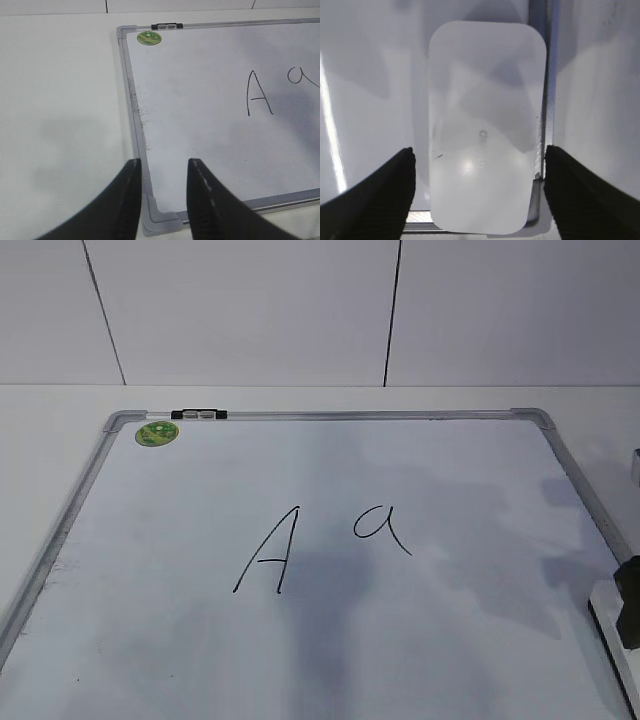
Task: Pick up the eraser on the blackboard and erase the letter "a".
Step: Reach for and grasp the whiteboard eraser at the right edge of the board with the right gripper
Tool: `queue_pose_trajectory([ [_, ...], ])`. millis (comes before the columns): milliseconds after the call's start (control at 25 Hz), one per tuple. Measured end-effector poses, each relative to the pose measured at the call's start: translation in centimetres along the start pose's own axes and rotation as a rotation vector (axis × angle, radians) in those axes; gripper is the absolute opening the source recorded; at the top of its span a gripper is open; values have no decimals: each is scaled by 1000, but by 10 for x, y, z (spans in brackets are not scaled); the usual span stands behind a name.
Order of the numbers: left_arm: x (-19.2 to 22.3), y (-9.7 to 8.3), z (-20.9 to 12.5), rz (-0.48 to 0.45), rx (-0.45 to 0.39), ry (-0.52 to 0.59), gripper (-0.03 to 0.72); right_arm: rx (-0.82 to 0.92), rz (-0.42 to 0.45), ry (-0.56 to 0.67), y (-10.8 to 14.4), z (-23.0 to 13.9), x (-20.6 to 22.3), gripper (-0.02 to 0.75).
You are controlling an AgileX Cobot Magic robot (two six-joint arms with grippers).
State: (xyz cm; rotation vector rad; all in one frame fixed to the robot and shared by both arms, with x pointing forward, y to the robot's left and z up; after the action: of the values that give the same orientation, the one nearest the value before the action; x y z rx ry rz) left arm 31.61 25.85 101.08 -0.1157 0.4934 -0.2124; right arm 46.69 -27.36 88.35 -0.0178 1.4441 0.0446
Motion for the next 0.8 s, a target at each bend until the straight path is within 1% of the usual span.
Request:
queue_pose_trajectory([
  [120,0,0,0,0,0,0,235,-38,-7,3,-1,-1,1,659],
  [200,0,0,0,0,0,0,235,-47,-7,6,-1,-2,1,667],
  [360,0,0,0,-2,-1,0,235,-50,0,10,1,-2,3,669],
  [560,0,0,0,-2,-1,0,235,-13,16,58,4,-3,15,669],
  [800,0,0,0,-2,-1,0,235,13,3,69,2,-2,19,669],
])
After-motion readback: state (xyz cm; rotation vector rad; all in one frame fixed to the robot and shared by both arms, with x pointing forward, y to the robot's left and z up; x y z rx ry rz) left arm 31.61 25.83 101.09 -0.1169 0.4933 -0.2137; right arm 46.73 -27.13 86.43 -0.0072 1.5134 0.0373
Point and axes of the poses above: a point on each arm's last joint axis where the gripper is mounted, x pointing out along that axis toward the gripper, y along the wrist's bending axis when the last joint is at zero, z = x × y, the point moved 10 cm from there along x, pointing out along that axis toward the gripper, and after that the axes turned 3 degrees about -x, right-handed, at the moved point
